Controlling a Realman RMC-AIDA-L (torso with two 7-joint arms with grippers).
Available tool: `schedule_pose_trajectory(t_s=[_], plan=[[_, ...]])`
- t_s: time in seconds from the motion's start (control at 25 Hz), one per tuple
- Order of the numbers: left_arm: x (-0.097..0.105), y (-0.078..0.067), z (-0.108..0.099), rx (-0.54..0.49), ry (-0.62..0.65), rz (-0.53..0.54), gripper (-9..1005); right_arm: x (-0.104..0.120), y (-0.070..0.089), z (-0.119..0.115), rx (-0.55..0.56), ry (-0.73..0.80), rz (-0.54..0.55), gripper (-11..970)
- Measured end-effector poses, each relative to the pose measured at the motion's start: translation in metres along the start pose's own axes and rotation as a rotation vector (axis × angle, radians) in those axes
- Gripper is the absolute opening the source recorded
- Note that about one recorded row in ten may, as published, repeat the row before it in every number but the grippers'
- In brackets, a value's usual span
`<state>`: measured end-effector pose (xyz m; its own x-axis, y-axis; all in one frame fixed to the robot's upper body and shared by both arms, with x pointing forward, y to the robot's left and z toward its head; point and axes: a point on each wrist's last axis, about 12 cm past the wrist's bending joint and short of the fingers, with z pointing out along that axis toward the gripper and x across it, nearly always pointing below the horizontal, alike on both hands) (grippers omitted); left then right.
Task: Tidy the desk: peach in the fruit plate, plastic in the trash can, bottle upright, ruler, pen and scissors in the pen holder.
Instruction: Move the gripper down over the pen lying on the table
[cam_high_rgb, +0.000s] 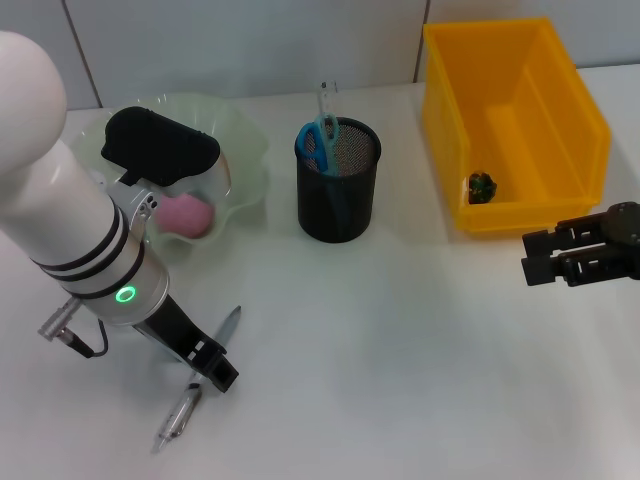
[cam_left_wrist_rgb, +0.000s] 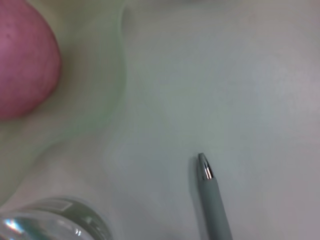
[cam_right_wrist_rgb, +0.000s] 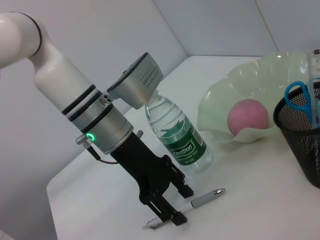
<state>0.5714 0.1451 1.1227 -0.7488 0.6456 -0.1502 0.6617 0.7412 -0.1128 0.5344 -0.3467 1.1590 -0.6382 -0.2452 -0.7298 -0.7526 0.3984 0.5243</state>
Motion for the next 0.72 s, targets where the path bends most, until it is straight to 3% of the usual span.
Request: schedule_pose_trajectory(t_s=[0.72], plan=[[0.0048,-0.0034,-0.0033,0.014,0.047,0.009,676,-0.0019,0.0003,-0.0001,0.001,0.0,-0.005,633]])
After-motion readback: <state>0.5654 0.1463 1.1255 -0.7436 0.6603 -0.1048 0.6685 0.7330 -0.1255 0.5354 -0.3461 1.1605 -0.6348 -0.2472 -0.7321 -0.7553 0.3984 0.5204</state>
